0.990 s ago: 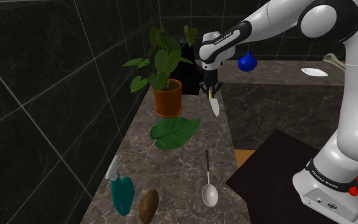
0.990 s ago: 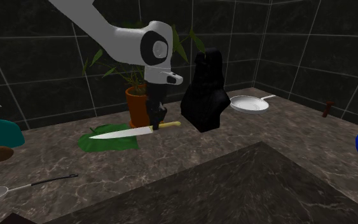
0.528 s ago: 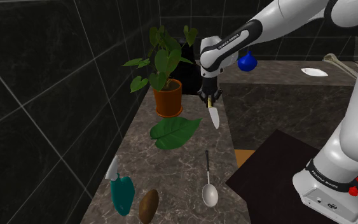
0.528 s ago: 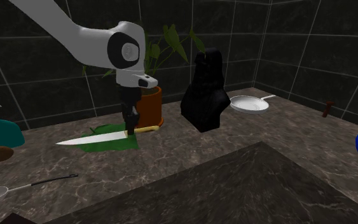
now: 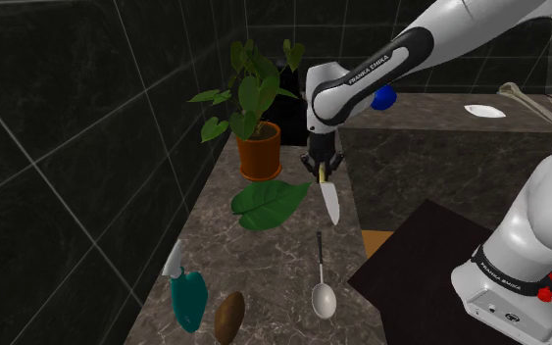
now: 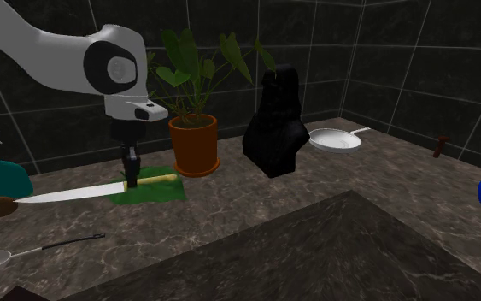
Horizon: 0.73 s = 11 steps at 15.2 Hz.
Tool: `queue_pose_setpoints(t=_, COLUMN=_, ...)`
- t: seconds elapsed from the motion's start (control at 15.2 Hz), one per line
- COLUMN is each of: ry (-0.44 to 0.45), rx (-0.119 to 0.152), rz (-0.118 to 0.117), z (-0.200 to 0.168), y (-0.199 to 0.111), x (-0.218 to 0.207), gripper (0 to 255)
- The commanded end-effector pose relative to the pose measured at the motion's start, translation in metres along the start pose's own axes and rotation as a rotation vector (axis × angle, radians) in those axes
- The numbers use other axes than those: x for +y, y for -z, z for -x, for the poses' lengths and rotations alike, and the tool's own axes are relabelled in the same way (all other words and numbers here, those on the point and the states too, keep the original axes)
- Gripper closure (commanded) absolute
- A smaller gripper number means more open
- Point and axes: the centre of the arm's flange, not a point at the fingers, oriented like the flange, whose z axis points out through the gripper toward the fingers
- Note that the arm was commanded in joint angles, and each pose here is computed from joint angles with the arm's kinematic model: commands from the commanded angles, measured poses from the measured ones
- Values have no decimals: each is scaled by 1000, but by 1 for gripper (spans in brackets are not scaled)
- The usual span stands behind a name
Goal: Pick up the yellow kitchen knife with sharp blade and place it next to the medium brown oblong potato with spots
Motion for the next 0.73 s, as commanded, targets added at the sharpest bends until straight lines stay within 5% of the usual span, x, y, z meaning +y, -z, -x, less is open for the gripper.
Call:
queue_pose_setpoints(t=0.0, ry=-1, rx=0, rz=0, z=26, y=-7, x=-7, gripper=255)
queue_pose_setpoints(t=0.66, ry=-1, rx=0, rz=0, z=153, y=-27, x=-39, gripper=255)
